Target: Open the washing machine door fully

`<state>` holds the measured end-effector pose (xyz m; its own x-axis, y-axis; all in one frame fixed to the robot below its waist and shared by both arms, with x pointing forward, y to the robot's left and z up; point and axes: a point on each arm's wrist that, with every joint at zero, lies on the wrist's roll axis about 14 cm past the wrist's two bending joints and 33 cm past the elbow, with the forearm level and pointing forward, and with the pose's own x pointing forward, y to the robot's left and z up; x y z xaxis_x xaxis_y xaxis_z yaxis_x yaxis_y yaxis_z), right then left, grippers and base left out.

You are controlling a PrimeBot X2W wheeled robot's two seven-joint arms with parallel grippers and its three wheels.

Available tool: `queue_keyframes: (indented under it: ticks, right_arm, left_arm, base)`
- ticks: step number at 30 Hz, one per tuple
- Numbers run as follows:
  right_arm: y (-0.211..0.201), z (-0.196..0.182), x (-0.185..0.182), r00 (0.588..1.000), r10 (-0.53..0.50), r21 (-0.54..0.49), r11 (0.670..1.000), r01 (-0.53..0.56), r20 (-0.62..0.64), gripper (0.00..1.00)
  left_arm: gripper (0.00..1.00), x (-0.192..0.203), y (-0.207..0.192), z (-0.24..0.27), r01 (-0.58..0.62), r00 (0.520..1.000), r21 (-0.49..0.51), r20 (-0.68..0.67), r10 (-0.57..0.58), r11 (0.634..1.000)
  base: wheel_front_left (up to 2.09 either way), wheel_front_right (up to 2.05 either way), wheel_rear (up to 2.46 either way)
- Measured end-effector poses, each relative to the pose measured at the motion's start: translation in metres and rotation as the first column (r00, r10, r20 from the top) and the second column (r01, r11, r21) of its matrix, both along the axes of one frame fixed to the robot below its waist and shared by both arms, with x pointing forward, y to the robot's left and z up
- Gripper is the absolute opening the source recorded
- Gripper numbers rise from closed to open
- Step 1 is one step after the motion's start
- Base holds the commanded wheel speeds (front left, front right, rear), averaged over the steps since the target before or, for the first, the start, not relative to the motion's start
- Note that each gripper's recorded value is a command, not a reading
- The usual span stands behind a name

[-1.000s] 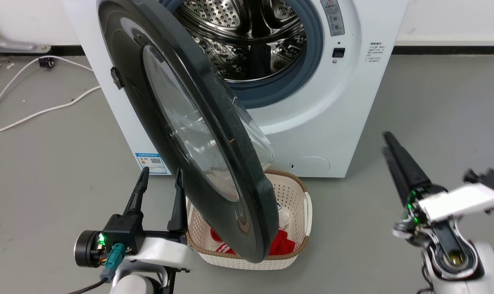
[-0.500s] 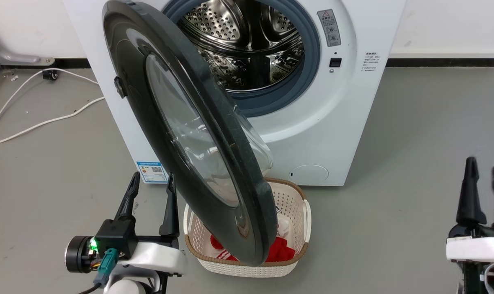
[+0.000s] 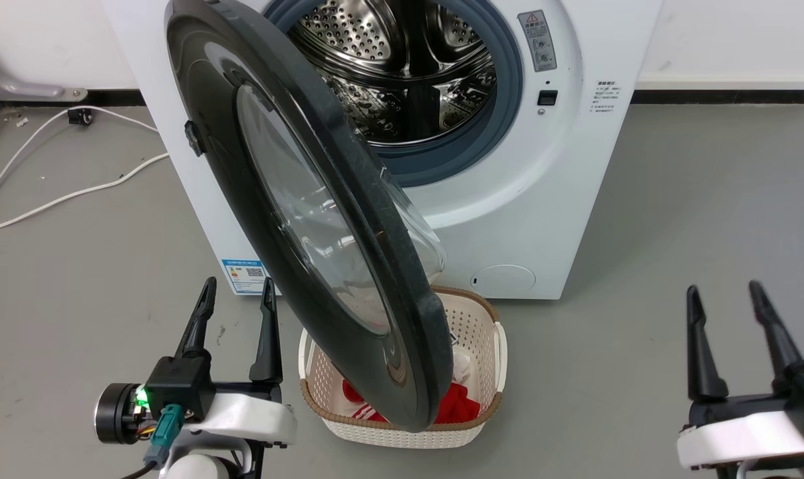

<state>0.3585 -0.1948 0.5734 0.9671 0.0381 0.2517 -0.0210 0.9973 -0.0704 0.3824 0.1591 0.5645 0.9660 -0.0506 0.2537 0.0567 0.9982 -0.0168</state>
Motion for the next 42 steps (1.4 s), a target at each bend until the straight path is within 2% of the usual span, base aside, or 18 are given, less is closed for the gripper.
queue_keyframes:
  ticks: [5, 15, 16, 17, 18, 27, 32, 36, 42]
  right_arm:
    - [0.002, -0.018, 0.0, 0.999, 0.011, 0.042, 0.999, -0.009, -0.044, 1.0]
    - [0.002, -0.025, -0.001, 0.999, 0.015, 0.082, 0.997, -0.011, -0.05, 1.0]
    - [0.002, -0.025, -0.001, 0.999, 0.016, 0.083, 0.996, -0.012, -0.051, 1.0]
    - [0.003, -0.026, -0.001, 0.998, 0.018, 0.09, 0.996, -0.013, -0.053, 1.0]
    - [0.003, -0.026, -0.001, 0.998, 0.019, 0.095, 0.995, -0.013, -0.054, 1.0]
    - [0.005, -0.028, 0.0, 0.998, 0.024, 0.101, 0.995, -0.019, -0.056, 1.0]
    - [0.006, -0.03, 0.001, 0.998, 0.03, 0.112, 0.993, -0.023, -0.06, 1.0]
    - [0.007, -0.032, 0.004, 0.997, 0.033, 0.122, 0.992, -0.025, -0.066, 1.0]
    - [0.007, -0.034, 0.007, 0.997, 0.034, 0.13, 0.991, -0.025, -0.07, 1.0]
  left_arm:
    - [1.0, 0.001, -0.001, -0.001, 0.003, 1.0, 0.0, -0.004, -0.003, 1.0]
    - [1.0, 0.002, -0.003, -0.002, 0.007, 1.0, 0.006, -0.005, -0.007, 1.0]
    - [0.8, 0.002, -0.003, -0.002, 0.008, 1.0, 0.006, -0.005, -0.008, 1.0]
    - [0.28, 0.002, -0.003, -0.002, 0.01, 1.0, 0.006, -0.004, -0.01, 1.0]
    - [0.0, 0.002, -0.003, -0.002, 0.012, 1.0, 0.006, -0.004, -0.012, 1.0]
    - [0.0, 0.002, -0.003, 0.01, 0.015, 0.999, 0.0, 0.032, -0.015, 1.0]
    - [0.0, 0.002, -0.005, 0.063, 0.02, 0.981, -0.001, 0.192, -0.02, 1.0]
    - [0.0, -0.007, -0.009, 0.122, 0.026, 0.926, 0.024, 0.375, -0.033, 0.999]
    - [0.0, -0.042, -0.025, 0.206, 0.04, 0.772, 0.059, 0.632, -0.068, 0.997]
  base:
    - [0.0, 0.0, 0.0]
    - [0.0, 0.0, 0.0]
    - [0.0, 0.0, 0.0]
    - [0.0, 0.0, 0.0]
    - [0.0, 0.0, 0.0]
    - [0.0, 0.0, 0.0]
    - [0.0, 0.0, 0.0]
    - [0.0, 0.0, 0.0]
    - [0.0, 0.0, 0.0]
